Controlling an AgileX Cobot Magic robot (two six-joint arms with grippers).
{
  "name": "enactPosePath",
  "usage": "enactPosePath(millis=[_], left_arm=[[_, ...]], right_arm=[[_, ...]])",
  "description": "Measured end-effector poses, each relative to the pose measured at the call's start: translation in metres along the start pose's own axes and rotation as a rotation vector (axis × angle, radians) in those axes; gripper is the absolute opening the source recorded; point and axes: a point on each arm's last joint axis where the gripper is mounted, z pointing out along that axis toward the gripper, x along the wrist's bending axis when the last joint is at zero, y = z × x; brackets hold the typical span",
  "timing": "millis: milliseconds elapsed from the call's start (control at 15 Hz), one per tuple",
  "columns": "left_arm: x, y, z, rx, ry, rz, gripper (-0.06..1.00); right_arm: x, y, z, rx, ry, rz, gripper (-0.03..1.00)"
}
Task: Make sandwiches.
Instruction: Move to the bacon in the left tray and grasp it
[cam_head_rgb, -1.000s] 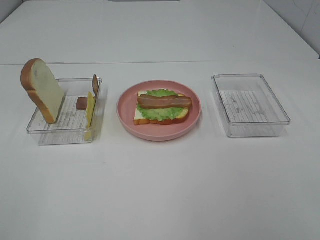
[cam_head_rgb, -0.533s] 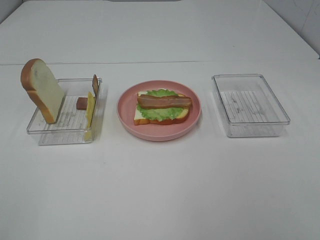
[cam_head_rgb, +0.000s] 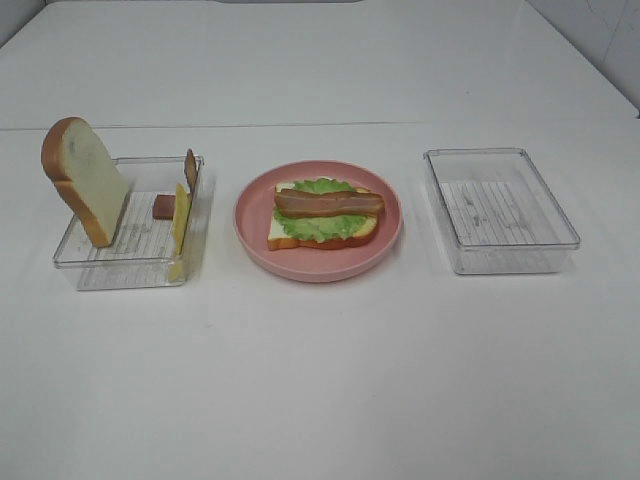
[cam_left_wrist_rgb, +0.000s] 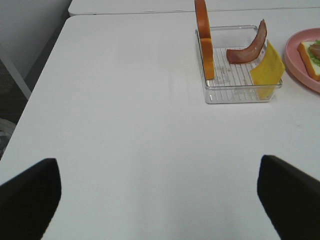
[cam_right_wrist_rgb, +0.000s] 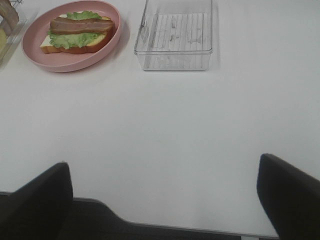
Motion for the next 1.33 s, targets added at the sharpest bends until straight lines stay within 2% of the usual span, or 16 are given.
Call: enactPosePath(millis=[1133,1333], left_arm=[[0.0,0.0,0.0,0.003,0.0,0.0,0.99],[0.0,0.008,0.011,0.128,0.003,0.012,0.99]], right_arm=[[0.001,0.0,0.0,-0.001,-0.009,0.015,0.95],[0.001,0.0,0.0,-0.001,-0.009,0.015,0.95]])
